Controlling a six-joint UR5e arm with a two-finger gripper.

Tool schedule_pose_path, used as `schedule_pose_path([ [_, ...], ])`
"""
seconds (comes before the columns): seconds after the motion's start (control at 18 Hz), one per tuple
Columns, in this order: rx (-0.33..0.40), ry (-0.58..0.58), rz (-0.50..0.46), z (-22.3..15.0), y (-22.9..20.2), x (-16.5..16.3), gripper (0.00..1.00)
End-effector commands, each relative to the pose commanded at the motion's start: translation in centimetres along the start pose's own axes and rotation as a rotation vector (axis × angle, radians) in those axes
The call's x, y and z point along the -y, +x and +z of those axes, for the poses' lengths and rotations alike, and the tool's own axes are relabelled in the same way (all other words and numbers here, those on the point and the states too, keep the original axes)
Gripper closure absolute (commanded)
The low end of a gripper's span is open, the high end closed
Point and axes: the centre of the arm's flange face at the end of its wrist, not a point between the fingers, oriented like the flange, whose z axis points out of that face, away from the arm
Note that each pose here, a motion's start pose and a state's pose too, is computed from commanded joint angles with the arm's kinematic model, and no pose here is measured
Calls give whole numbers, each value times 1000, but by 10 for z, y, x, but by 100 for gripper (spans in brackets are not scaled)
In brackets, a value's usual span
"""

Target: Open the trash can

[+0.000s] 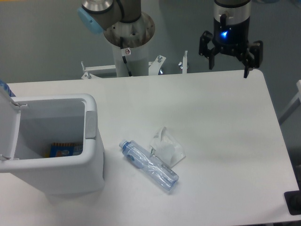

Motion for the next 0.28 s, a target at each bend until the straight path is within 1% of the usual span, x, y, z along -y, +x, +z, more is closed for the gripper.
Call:
schedule_pose_path([
  [0.28,-1,2,1,0,0,1,0],
])
